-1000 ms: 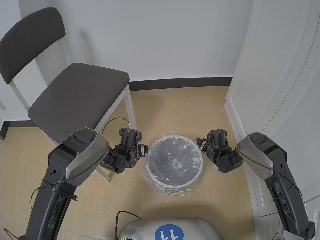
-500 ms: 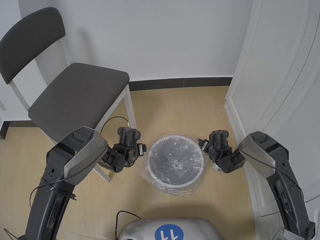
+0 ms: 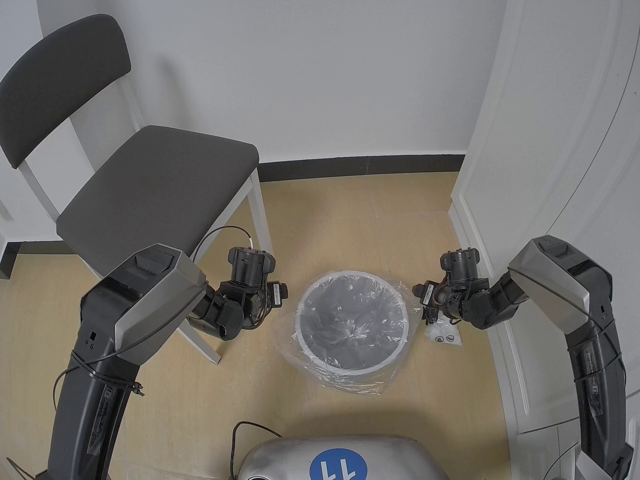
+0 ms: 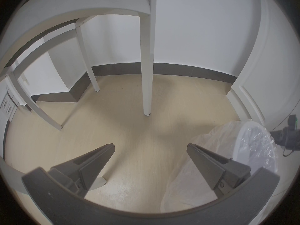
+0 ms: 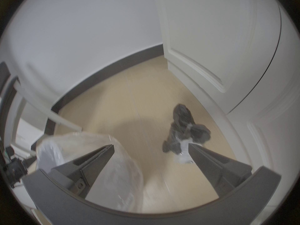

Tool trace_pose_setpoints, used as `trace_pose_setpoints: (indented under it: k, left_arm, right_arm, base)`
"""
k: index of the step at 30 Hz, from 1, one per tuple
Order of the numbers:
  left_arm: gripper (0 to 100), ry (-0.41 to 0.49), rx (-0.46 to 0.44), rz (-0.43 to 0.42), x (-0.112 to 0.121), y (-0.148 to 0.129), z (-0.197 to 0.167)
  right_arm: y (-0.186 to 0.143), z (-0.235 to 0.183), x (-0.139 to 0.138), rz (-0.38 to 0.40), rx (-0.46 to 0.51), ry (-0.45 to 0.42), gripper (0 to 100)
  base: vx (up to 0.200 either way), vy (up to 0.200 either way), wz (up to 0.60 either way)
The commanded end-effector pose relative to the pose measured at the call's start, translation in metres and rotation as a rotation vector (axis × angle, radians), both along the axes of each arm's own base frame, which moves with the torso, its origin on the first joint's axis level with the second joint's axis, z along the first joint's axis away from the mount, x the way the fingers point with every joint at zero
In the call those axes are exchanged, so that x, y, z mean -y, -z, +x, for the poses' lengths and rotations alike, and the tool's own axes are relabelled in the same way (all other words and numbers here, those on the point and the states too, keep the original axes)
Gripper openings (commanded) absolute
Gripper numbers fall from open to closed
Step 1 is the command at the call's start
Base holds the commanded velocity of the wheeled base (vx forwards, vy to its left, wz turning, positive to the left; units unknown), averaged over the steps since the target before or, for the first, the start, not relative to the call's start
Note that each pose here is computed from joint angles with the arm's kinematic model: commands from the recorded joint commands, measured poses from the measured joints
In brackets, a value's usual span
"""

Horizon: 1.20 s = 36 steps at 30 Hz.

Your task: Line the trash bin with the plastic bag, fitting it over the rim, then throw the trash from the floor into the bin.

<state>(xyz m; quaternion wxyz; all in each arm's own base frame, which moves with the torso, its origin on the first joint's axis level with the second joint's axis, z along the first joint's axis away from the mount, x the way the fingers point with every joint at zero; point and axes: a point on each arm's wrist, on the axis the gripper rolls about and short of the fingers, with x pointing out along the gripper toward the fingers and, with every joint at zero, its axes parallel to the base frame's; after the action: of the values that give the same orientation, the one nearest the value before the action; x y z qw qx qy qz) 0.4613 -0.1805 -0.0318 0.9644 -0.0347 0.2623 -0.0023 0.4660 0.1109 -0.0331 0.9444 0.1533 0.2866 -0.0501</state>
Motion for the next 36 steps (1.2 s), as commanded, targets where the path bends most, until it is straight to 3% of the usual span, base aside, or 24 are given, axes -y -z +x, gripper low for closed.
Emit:
trace_pose_setpoints:
  k: [1,6,13,18,26,32,36]
  left_arm:
    - [100,0.006,0.001,0.009,0.0,-0.001,0.0]
    - [100,0.008,-0.007,0.015,-0.001,0.002,-0.001]
    - [100,0.01,-0.01,0.017,0.0,0.003,-0.002]
    - [100,0.013,-0.013,0.02,0.001,0.004,-0.003]
    - [100,0.013,-0.014,0.02,0.0,0.005,-0.003]
    - [100,0.013,-0.013,0.02,0.001,0.005,-0.002]
    - [100,0.013,-0.011,0.019,0.001,0.004,-0.002]
  right_arm:
    - [-0.021,-0.019,0.017,-0.016,-0.075,-0.091,100]
    - [-0.011,-0.033,0.009,-0.003,-0.127,-0.17,100]
    - [0.003,-0.048,0.013,-0.088,-0.192,-0.239,100]
    - [0.023,-0.046,0.003,-0.094,-0.221,-0.261,100]
    - [0.025,-0.029,-0.003,-0.058,-0.193,-0.228,100]
    - [0.023,-0.008,-0.005,0.032,-0.166,-0.145,100]
    - [0.026,0.002,-0.007,0.042,-0.134,-0.099,100]
  base:
    - [0.0,0.0,0.0]
    - [0.0,0.0,0.0]
    - [0.0,0.0,0.0]
    - [0.0,0.0,0.0]
    - [0.0,0.0,0.0]
    - [0.0,0.0,0.0]
    - [0.0,0.0,0.0]
